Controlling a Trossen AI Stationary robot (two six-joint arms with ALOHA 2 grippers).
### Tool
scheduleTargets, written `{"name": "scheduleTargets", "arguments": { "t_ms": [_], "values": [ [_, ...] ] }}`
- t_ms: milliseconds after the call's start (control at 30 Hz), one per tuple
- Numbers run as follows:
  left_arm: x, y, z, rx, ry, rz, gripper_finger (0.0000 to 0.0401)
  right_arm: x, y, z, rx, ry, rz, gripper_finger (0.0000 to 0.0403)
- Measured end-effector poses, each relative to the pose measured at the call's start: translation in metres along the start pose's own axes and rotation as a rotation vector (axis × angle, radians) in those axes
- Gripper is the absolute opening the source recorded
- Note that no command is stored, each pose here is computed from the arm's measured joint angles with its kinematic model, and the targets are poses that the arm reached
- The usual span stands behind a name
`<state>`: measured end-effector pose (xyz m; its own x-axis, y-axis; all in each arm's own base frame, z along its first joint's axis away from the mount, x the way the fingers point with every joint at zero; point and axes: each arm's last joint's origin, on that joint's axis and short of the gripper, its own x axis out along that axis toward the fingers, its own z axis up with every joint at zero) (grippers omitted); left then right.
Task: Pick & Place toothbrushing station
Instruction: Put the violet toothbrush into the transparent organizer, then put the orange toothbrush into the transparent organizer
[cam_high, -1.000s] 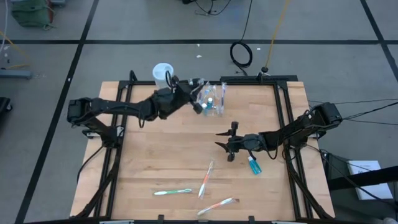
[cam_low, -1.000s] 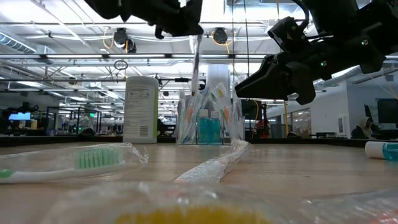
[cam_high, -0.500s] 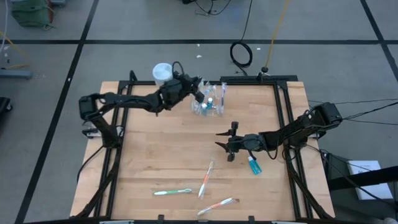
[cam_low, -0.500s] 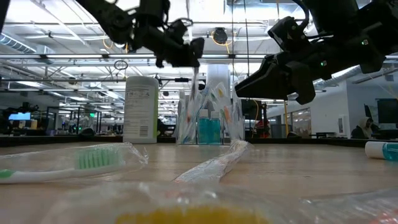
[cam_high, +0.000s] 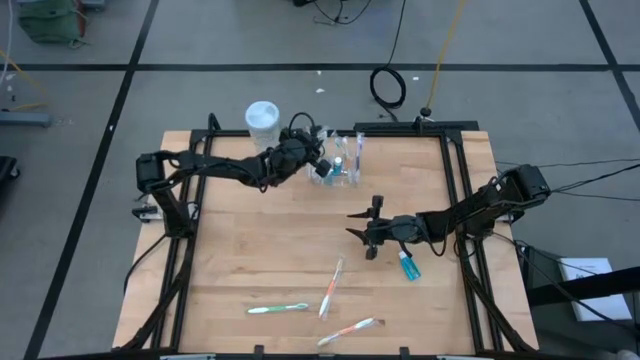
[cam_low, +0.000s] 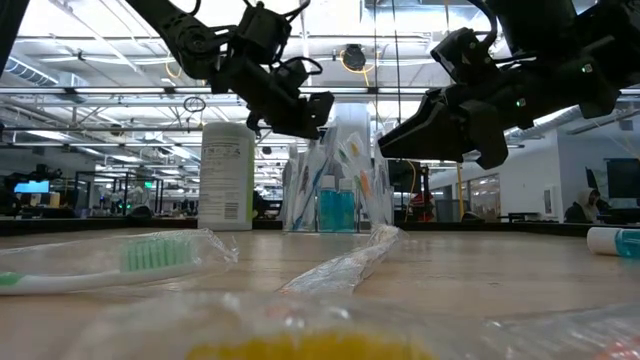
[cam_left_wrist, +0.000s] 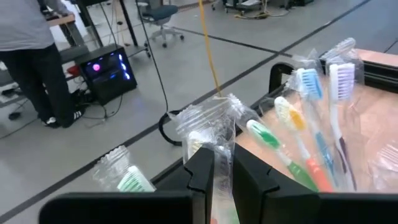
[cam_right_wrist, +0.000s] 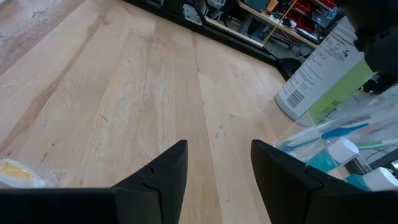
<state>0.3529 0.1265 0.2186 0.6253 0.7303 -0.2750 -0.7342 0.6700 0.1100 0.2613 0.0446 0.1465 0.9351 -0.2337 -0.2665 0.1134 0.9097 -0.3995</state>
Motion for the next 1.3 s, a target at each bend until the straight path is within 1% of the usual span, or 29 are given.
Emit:
{"name": "scheduleTargets", "arguments": {
  "t_ms": [133,333,567,667,833,1000,1100,1200,1300],
  "values": [
    [0.0,0.0,0.0,-0.009,0.002,0.002,0.0042,0.0,0.0,0.0,0.0,0.0,0.0,0.0171],
    [0.0,0.0,0.0,0.08,0.004,0.002,0.0042,0.0,0.0,0.0,0.0,0.0,0.0,0.0171],
    [0.0,0.0,-0.002,0.087,0.02,0.003,0.0048,0.0,0.0,0.0,0.0,0.0,0.0,0.0171],
    [0.0,0.001,-0.003,0.089,0.028,0.008,0.0074,0.0,0.0,0.0,0.0,0.0,0.0,0.0171],
    [0.0,0.001,-0.005,0.1,0.042,0.041,0.014,0.0,0.0,0.0,0.0,0.0,0.0,0.0171],
    [-0.007,-0.004,-0.001,0.102,0.032,0.032,0.0194,0.0,0.0,0.0,0.0,0.0,0.0,0.0171],
    [-0.019,-0.006,0.008,0.107,0.01,0.068,0.0211,0.0,0.0,0.0,0.0,0.0,0.0,0.0171],
    [-0.035,-0.007,0.017,0.132,0.002,0.114,0.0217,0.0,0.0,0.0,0.0,0.001,0.0,0.0171],
    [-0.055,-0.011,0.028,0.156,-0.008,0.111,0.0218,0.0,0.0,0.0,-0.001,0.001,0.001,0.0171]
  ]
}}
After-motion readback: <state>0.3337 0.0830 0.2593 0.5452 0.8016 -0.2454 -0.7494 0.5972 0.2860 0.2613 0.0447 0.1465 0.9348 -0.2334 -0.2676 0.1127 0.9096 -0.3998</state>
